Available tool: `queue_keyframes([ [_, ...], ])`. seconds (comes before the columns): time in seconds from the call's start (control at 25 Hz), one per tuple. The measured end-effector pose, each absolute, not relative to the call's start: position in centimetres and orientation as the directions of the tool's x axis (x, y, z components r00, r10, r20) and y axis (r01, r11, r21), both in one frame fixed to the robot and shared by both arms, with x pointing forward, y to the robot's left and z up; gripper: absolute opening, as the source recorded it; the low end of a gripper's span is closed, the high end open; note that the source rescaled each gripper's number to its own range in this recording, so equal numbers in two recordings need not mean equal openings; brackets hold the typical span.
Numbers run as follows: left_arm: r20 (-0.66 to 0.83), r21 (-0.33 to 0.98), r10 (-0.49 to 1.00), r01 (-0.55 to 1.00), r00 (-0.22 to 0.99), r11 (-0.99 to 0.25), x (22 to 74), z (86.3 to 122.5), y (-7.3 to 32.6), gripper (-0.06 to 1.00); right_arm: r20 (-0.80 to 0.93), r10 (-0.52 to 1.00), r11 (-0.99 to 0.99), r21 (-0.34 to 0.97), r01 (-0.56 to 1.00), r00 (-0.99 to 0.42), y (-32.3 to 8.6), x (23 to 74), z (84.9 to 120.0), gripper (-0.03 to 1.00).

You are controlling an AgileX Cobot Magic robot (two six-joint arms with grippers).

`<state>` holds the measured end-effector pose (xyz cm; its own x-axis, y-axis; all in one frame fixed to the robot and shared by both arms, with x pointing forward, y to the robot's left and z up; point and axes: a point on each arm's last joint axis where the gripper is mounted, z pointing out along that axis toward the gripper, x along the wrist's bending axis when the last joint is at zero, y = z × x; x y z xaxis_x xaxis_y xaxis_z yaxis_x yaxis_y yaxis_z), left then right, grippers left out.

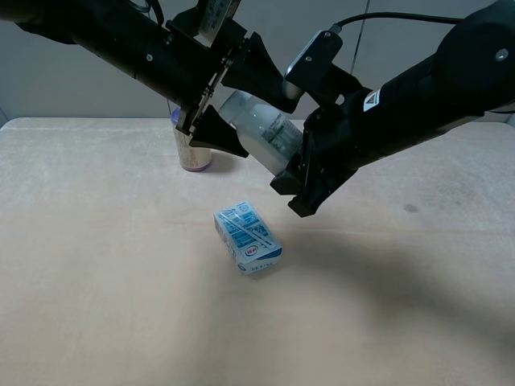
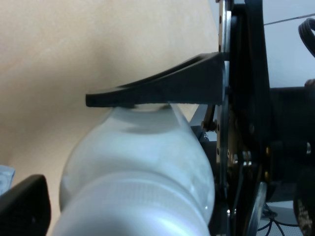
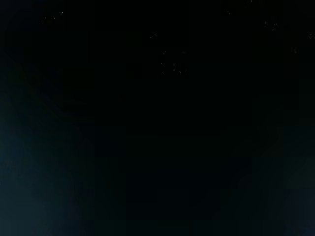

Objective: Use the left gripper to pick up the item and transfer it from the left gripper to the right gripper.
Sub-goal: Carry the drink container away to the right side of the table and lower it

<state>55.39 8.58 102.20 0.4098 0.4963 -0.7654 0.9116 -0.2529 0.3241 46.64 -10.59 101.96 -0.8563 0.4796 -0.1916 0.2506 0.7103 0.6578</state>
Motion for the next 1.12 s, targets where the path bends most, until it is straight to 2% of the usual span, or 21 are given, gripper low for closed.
queue_keyframes([
  [0.28, -0.775, 0.305, 0.491, 0.916, 0.398, -0.261, 55.6, 102.4, 9.9, 1.0, -0.192, 0.48, 0.71, 0.658, 0.25, -0.856, -10.6, 46.6, 102.0, 0.05],
  [0.44, -0.741, 0.347, 0.519, 0.905, 0.425, -0.247, 55.8, 103.8, 11.7, 1.0, -0.189, 0.482, 0.708, 0.66, 0.253, -0.856, -10.6, 46.6, 102.0, 0.05],
  [0.88, -0.546, 0.554, 0.666, 0.815, 0.509, -0.169, 52.8, 112.2, 18.9, 1.0, -0.178, 0.493, 0.699, 0.663, 0.267, -0.852, -10.6, 46.6, 102.0, 0.05],
  [1.12, -0.34, 0.68, 0.8, 0.717, 0.494, -0.154, 47.6, 117.6, 22.8, 1.0, -0.172, 0.499, 0.695, 0.665, 0.274, -0.849, -10.6, 46.6, 102.0, 0.05],
])
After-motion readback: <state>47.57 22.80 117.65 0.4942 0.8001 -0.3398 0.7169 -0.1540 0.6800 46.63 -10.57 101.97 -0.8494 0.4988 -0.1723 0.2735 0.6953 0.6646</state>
